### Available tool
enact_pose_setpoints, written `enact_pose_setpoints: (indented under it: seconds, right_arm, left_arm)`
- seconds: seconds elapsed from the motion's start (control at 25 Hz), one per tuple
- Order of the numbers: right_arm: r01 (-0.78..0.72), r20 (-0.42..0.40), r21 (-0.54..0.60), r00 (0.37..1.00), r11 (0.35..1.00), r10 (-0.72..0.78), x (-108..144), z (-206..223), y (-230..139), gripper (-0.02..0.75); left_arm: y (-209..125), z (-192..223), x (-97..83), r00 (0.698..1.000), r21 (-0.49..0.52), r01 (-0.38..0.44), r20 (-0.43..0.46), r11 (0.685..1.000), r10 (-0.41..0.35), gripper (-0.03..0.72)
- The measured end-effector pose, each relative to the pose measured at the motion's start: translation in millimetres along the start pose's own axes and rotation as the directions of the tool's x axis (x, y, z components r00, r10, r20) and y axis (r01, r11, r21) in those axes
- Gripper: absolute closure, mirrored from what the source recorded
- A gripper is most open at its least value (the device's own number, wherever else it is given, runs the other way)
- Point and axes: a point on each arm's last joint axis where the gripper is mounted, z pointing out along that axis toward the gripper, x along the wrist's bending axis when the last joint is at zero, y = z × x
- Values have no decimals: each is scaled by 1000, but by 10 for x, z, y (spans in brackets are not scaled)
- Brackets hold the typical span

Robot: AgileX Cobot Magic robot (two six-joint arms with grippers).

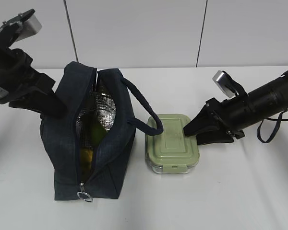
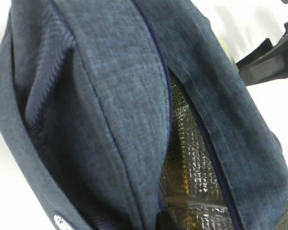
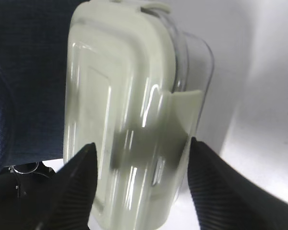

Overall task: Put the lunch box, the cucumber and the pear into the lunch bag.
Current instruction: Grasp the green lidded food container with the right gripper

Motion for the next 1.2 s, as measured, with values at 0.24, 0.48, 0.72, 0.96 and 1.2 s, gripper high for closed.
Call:
enact_pose_setpoints:
  seconds: [0.24, 0.48, 0.72, 0.96, 1.2]
  right_arm:
    - [-4, 0, 4, 1000, 1000, 4, -14, 19, -5, 273]
    - [19, 21, 13, 1000, 1000, -20, 41, 121, -1, 273]
    - [29, 31, 15, 999, 999, -29, 65, 166, 1, 273]
    - [8, 43, 26, 999, 1000, -9, 55, 165, -10, 268]
    - [1, 58, 34, 998, 999, -3, 44, 162, -13, 210]
  left_arm:
    - [0, 0, 0, 1000, 0, 0, 0, 1000, 0, 676]
    - [0, 0, 0, 1000, 0, 0, 0, 1000, 0, 676]
    - [0, 0, 0, 1000, 0, 0, 0, 1000, 0, 676]
    - [0, 0, 0, 1000, 0, 0, 0, 1000, 0, 676]
    - [0, 0, 0, 1000, 0, 0, 0, 1000, 0, 676]
